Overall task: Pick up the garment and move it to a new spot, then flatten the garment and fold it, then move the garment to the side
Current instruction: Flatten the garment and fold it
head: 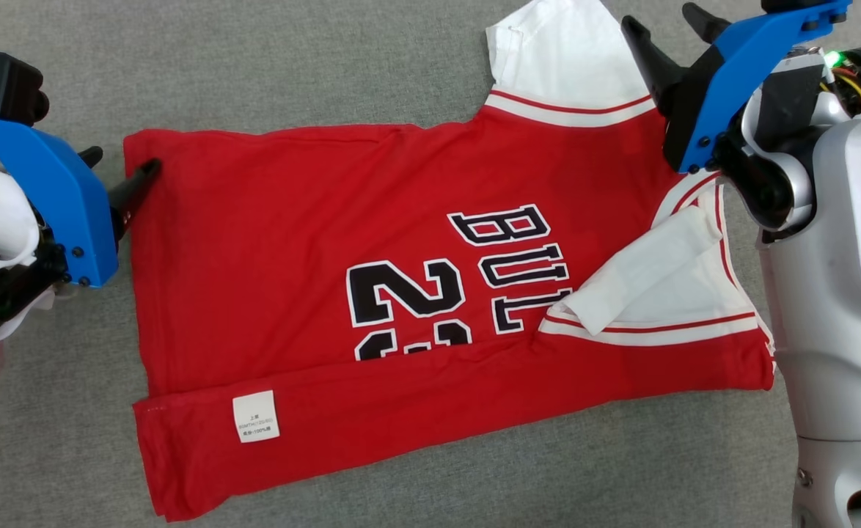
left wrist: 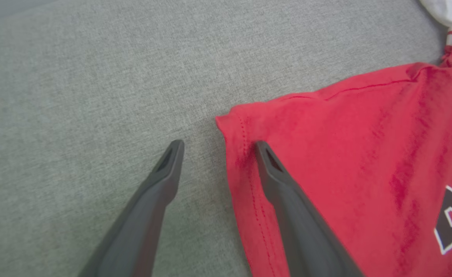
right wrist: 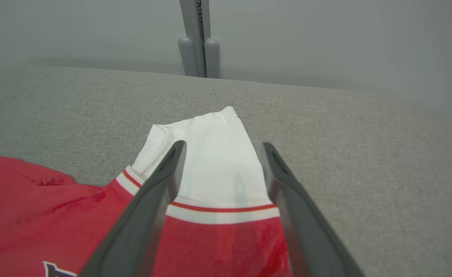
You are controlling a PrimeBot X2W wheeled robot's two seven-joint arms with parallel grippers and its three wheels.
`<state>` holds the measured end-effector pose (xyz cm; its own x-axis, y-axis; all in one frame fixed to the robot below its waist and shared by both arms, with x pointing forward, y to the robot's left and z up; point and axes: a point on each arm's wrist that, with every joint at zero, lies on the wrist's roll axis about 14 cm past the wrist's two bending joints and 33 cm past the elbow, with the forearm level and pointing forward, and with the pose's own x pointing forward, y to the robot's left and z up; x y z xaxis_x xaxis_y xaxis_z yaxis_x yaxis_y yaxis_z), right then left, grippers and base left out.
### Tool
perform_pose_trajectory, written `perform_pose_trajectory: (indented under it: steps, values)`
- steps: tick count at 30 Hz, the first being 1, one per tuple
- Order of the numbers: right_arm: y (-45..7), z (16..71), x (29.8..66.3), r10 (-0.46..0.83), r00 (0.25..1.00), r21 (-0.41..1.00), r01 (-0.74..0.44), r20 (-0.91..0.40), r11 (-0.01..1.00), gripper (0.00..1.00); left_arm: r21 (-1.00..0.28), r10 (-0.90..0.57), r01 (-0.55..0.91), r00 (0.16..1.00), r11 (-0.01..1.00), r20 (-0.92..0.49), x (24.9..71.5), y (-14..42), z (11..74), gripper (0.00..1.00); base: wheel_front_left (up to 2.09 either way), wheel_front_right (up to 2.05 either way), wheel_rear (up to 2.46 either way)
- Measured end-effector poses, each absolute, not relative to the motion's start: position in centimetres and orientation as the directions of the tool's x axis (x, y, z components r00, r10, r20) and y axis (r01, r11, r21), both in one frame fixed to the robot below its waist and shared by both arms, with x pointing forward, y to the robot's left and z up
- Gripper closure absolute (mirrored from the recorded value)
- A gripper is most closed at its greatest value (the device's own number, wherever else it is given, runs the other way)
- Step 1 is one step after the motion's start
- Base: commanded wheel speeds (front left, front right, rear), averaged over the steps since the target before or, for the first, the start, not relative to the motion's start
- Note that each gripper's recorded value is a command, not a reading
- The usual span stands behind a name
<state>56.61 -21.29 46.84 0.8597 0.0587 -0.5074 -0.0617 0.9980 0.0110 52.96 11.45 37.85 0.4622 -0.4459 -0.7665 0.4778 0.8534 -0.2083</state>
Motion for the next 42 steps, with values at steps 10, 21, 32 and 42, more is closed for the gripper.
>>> perform_pose_trajectory:
  steps: [10,21,32,42]
  values:
    - [-22.3,44.3,57.2,0.044,0.838,0.022,-0.038,-0.544,0.999,0.0,-0.249,-0.452,0.443,0.445,0.861,-0.773,54.0,10.8,35.5,0.0,0.0,0.0,0.0]
    - [-21.9,41.8,58.6,0.053,0.802,0.029,-0.045,-0.595,0.999,0.0,-0.305,-0.485,0.44,0.386,0.845,-0.785,53.4,10.1,34.7,1.0,0.0,0.0,0.0]
    - [-22.1,41.1,62.8,0.001,0.753,-0.056,-0.051,-0.658,0.997,0.0,-0.239,-0.486,0.489,0.478,0.839,-0.731,51.2,10.2,35.7,1.0,0.0,0.0,0.0]
    - [-21.6,36.0,63.9,-0.032,0.64,-0.097,-0.067,-0.768,0.993,0.29,-0.248,-0.49,0.464,0.53,0.851,-0.692,49.3,10.8,35.4,1.0,0.0,0.0,0.0]
